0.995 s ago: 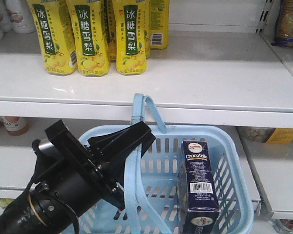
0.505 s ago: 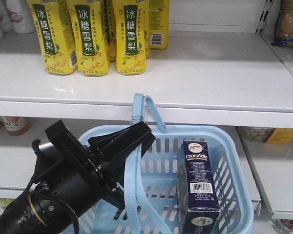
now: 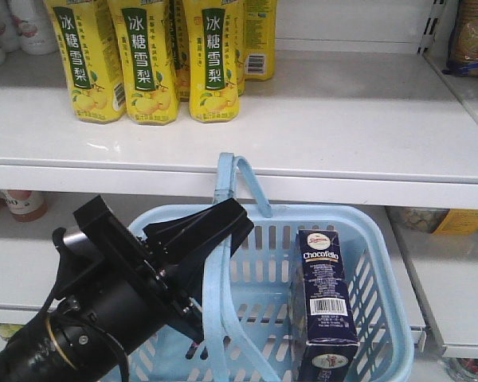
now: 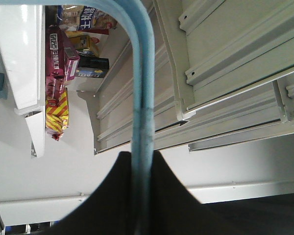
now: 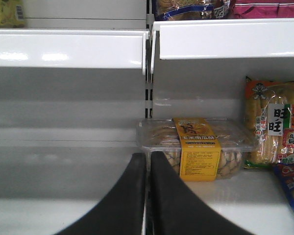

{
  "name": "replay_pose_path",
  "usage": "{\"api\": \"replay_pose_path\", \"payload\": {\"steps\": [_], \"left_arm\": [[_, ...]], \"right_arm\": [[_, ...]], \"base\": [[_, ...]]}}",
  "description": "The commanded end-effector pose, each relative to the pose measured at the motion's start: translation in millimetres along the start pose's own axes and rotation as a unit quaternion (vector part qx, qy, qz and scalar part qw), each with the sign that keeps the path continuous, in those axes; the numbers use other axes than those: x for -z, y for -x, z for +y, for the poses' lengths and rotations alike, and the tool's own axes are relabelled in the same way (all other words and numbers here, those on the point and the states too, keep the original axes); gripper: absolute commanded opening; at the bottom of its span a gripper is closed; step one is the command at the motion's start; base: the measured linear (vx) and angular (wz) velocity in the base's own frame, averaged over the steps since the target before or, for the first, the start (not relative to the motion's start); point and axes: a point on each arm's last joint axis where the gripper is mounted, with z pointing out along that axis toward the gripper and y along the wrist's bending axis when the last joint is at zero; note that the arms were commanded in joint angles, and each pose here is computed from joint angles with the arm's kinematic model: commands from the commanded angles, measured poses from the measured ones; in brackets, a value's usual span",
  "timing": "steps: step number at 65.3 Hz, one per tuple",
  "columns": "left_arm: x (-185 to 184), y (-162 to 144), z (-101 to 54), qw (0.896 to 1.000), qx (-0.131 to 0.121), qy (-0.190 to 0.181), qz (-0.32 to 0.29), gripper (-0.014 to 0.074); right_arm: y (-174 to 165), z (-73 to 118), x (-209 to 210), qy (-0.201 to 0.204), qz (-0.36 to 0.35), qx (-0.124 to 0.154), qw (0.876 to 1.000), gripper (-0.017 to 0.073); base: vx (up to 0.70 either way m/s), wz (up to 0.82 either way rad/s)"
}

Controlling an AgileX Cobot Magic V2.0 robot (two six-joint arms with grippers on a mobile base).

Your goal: Left arm holds basket, right arm returns cookies

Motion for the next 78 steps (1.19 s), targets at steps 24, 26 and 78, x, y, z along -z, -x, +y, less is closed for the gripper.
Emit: {"api": "replay_pose_path", "payload": {"steps": [24,26,78], "left_arm": [[-2,-3,-28.3,0.995,0.004,-0.102,0.006,-0.0003],[-2,-3,-28.3,0.995,0.004,-0.102,0.006,-0.0003],[-2,-3,-28.3,0.995,0.004,-0.102,0.006,-0.0003]], "right_arm": [[1,-0.1,0,-0.001,-0.033,0.006,0.999,-0.0006],[1,-0.1,0,-0.001,-0.033,0.006,0.999,-0.0006],[17,-1.4,3,-0.003,-0.120,-0.037,0.992,-0.0006]], "base": [[0.00,0.00],[0.00,0.00],[0.00,0.00]]}}
